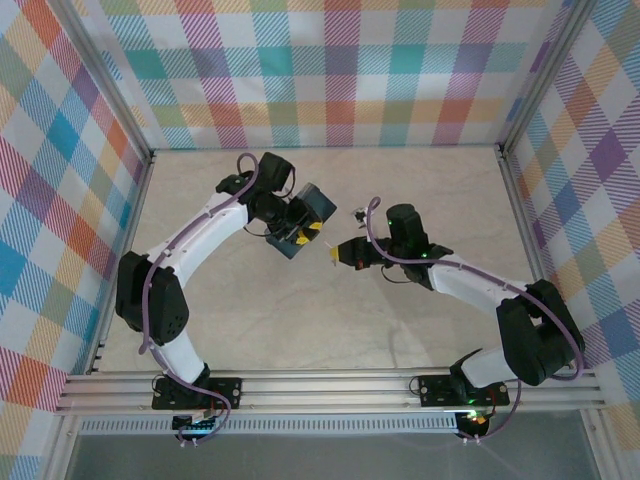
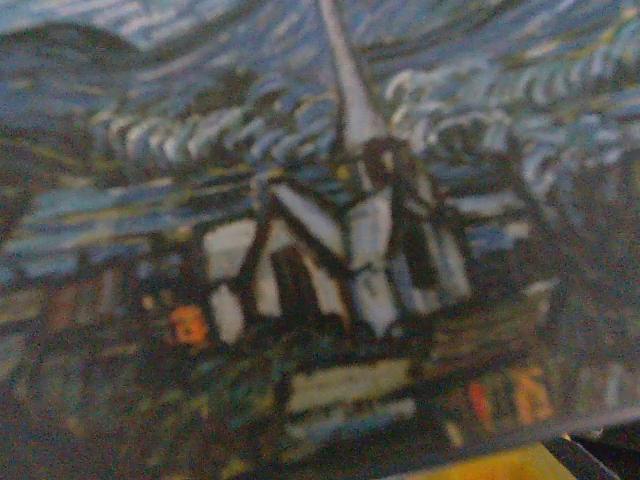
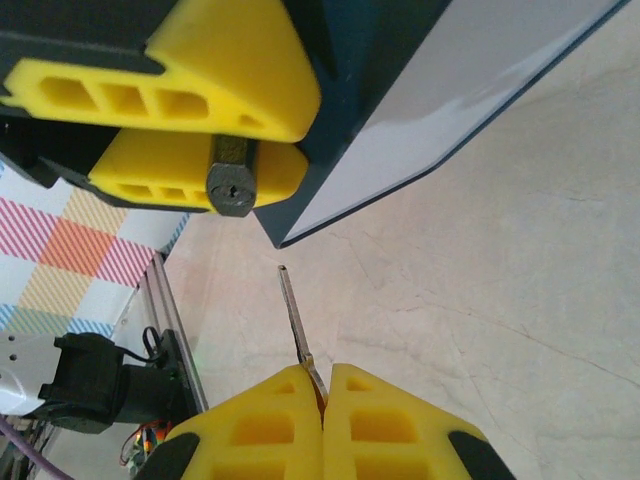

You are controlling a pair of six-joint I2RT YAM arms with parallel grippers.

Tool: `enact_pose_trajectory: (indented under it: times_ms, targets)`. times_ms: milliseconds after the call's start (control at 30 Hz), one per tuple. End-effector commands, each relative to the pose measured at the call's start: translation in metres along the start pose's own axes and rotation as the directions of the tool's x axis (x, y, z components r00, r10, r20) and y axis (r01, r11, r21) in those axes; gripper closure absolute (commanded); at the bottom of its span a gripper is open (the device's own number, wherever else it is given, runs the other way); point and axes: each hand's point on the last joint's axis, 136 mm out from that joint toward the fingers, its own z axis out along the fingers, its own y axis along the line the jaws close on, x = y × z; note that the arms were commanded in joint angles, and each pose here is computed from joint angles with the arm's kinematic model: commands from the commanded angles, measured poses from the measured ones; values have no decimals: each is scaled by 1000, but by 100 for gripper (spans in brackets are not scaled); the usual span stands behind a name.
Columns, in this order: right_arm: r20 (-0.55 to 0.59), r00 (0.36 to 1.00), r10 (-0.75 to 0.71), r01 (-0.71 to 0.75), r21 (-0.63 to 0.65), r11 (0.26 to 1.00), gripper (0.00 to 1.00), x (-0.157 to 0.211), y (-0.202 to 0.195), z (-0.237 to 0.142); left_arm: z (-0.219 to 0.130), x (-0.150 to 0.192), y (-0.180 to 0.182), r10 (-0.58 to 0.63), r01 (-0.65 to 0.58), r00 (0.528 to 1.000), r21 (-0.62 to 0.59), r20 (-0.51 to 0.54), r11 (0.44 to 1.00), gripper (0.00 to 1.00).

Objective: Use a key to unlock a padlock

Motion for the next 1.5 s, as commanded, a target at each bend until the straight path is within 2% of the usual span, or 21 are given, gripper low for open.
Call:
enact_pose_trajectory:
  times_ms: [0,1467]
  targets:
    - [8,998,-59,60,-55,997,100,-10,20,5,-17,5,-13,32,-33,999,66,17,997,89]
    - [18,998,-57,57,-52,997,100,-20,17,19,-12,15,-6,30,-31,1000,69,6,997,89]
